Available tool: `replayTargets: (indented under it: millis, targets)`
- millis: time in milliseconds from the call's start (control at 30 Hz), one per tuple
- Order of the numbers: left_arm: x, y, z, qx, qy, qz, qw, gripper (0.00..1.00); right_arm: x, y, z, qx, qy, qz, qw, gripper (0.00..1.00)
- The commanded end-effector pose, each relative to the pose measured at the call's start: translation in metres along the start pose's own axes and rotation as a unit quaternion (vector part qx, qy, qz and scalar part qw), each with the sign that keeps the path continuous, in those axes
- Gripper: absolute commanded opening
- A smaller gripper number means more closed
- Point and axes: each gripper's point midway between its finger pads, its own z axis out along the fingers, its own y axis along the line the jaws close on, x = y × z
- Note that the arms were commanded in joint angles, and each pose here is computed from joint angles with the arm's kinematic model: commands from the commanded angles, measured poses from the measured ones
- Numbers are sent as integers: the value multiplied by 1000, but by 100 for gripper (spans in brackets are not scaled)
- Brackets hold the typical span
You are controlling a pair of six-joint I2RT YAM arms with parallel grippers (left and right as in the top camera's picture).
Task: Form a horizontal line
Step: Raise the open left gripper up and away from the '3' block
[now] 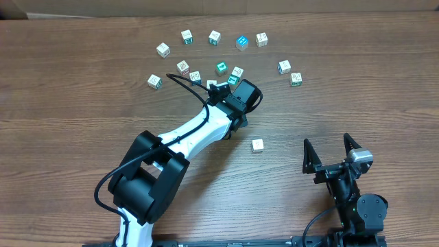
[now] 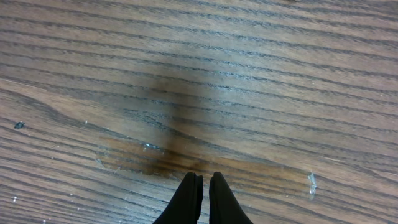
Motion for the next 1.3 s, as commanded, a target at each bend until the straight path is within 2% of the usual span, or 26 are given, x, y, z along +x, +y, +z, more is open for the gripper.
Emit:
replayTargets:
  millis: [0, 567, 833, 1267]
  targets:
    - [2, 7, 8, -17, -1, 3, 1000, 4, 2, 2, 0, -6, -1, 2, 1000, 100]
    - [2, 7, 8, -17, -1, 3, 1000, 5, 2, 2, 0, -6, -1, 2, 1000, 100]
    - [3, 9, 8, -20, 1, 4, 1000, 11, 2, 2, 0, -6, -1, 2, 1000, 100]
    - [3, 9, 8, -20, 2, 4, 1000, 9, 2, 2, 0, -6, -1, 2, 1000, 100]
